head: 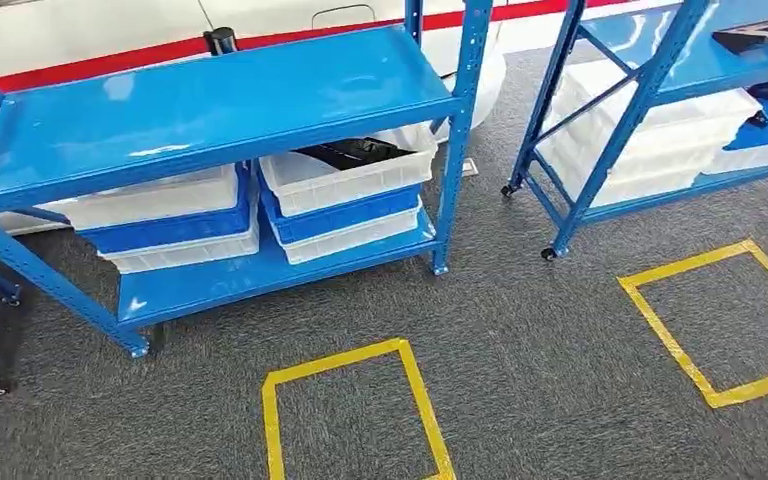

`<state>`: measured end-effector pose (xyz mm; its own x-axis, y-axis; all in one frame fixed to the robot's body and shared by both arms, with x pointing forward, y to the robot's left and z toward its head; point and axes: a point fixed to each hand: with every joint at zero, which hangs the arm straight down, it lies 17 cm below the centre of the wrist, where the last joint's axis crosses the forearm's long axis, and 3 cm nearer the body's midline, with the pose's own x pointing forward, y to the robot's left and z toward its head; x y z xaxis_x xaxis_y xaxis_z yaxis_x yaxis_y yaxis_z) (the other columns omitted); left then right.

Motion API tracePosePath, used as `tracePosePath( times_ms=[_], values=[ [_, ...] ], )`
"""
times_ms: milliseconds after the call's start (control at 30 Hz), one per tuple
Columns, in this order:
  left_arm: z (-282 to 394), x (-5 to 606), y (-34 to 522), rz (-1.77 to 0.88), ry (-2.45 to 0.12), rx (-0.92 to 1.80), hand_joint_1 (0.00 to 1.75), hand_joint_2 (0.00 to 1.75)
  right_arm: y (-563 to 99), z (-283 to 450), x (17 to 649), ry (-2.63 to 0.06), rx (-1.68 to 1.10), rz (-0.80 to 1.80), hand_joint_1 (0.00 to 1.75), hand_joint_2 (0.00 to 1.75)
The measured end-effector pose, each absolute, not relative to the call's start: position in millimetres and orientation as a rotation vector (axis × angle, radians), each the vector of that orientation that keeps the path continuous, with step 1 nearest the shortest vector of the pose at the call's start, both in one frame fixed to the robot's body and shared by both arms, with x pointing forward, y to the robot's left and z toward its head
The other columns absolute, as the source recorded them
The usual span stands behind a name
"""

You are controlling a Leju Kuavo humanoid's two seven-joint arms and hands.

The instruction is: Take the parts from the cabinet and place them on the table.

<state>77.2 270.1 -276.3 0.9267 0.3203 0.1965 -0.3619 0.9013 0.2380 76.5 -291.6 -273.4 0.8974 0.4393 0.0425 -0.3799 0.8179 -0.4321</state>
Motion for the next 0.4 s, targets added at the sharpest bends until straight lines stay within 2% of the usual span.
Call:
tracePosePath(
  times_ms=[400],
  values=[
    [-275.6,82.3,267.1,0.326,-0.175,0.267,0.0,0.0,-301.5,-273.7,73.2,-0.145,-0.442,0.418,0.0,0.0]
  ],
)
